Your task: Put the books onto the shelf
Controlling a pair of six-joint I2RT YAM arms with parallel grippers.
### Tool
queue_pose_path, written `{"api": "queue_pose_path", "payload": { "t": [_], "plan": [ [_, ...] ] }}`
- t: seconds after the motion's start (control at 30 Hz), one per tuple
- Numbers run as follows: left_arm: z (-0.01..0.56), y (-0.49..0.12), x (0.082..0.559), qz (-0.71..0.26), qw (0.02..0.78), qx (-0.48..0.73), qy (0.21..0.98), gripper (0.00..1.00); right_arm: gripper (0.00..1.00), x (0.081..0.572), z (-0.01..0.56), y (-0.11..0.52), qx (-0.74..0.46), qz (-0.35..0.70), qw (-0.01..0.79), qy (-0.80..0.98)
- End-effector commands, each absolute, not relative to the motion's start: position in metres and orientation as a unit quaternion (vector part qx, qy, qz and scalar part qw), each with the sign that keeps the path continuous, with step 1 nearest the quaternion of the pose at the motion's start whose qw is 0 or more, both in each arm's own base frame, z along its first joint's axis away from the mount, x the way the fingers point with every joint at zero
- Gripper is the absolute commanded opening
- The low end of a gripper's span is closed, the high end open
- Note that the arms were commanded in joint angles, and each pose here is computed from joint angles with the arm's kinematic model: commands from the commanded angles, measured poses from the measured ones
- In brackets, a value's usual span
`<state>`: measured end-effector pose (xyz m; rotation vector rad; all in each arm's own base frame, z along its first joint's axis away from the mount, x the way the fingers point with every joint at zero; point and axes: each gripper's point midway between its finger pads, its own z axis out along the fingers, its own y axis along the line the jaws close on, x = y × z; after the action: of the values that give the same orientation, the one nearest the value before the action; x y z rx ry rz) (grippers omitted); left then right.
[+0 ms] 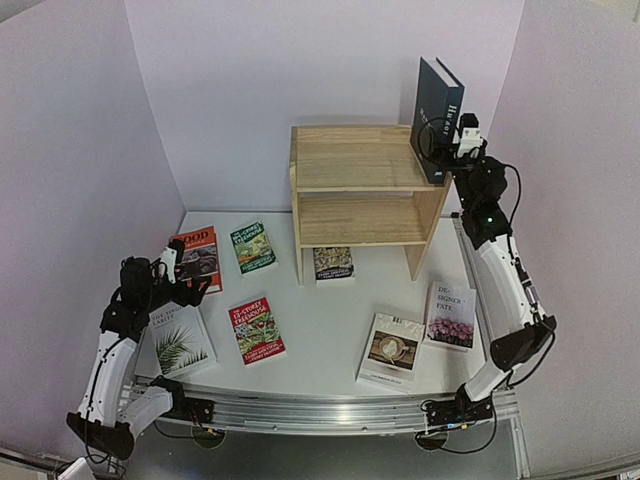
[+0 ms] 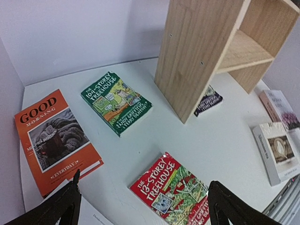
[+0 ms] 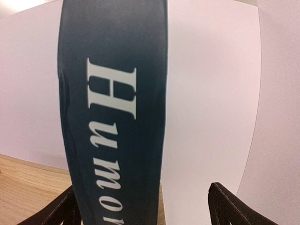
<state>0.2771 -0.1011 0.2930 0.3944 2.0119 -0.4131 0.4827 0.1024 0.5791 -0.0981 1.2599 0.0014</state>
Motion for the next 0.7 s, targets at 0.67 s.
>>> {"api": "queue_pose_path", "payload": {
  "t": [0.67],
  "plan": [
    [0.116,0.066,0.328,0.025,0.016,0.245,0.969,1.00,0.93,0.360,0.439,0.190,-0.162,0.283,0.604,0.727]
  ]
}}
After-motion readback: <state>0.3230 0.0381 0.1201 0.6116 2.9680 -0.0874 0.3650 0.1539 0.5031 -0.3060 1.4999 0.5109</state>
